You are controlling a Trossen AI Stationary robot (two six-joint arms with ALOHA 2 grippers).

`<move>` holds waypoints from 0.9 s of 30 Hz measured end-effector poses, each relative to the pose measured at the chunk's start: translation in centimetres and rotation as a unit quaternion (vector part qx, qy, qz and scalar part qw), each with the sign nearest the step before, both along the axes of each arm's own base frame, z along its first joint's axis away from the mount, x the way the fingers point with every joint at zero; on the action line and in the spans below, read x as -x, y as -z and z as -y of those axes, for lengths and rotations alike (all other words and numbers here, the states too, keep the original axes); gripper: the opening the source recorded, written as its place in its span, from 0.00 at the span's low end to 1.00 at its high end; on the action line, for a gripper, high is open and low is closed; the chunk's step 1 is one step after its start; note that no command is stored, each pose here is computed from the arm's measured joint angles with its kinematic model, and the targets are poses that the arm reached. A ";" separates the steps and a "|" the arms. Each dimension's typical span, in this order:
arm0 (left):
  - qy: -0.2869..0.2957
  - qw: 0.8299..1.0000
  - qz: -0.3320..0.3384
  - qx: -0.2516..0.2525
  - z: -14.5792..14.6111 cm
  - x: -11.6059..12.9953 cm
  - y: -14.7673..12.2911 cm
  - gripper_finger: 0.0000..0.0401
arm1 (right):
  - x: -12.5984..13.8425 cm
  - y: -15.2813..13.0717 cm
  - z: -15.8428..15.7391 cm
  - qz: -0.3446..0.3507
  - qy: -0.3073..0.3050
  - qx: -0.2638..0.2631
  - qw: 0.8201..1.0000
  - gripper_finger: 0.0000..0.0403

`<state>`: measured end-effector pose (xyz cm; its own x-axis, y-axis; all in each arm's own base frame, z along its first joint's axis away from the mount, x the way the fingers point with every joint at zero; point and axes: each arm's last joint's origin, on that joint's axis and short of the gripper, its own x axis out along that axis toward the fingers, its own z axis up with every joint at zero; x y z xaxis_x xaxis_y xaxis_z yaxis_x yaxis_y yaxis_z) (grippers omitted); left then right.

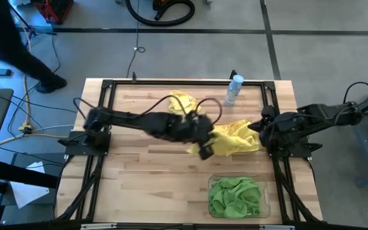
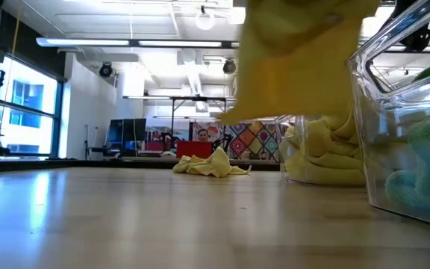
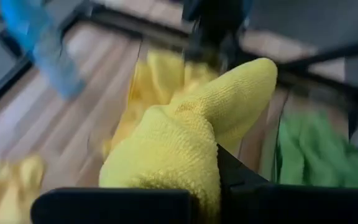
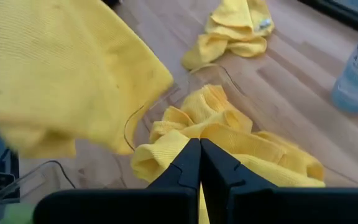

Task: Sort microfiber towel by color & place in baskets
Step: Put the yellow microfiber towel into the top transparent bin

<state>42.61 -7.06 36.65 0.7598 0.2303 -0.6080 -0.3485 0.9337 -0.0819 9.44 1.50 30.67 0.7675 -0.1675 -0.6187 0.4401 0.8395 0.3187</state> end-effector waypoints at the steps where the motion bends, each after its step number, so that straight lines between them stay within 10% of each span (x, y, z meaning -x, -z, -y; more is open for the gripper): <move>1: 0.004 1.000 0.014 -0.003 -0.5 -0.9 0.1 0.00 | 0.0 0.0 0.0 0.001 -0.003 0.007 1.000 0.00; 10: 0.032 0.985 0.165 0.044 -4.2 -7.2 2.3 0.00 | 0.2 -0.3 0.2 0.011 -0.013 0.053 0.998 0.00; 20: -0.001 0.991 0.110 0.080 -5.3 -10.7 10.3 0.00 | 2.4 -3.5 1.0 0.078 -0.011 0.110 0.991 0.00; 27: 0.011 0.987 0.109 0.117 -6.5 -10.8 10.4 0.06 | 1.5 -2.6 0.2 0.045 -0.098 0.070 0.992 0.00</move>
<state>53.44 -0.57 26.23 0.8815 0.0853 -0.4644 -0.2791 0.8875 -0.3667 7.95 1.26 33.28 0.8451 -0.0892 -0.5271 0.2394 0.9447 0.2240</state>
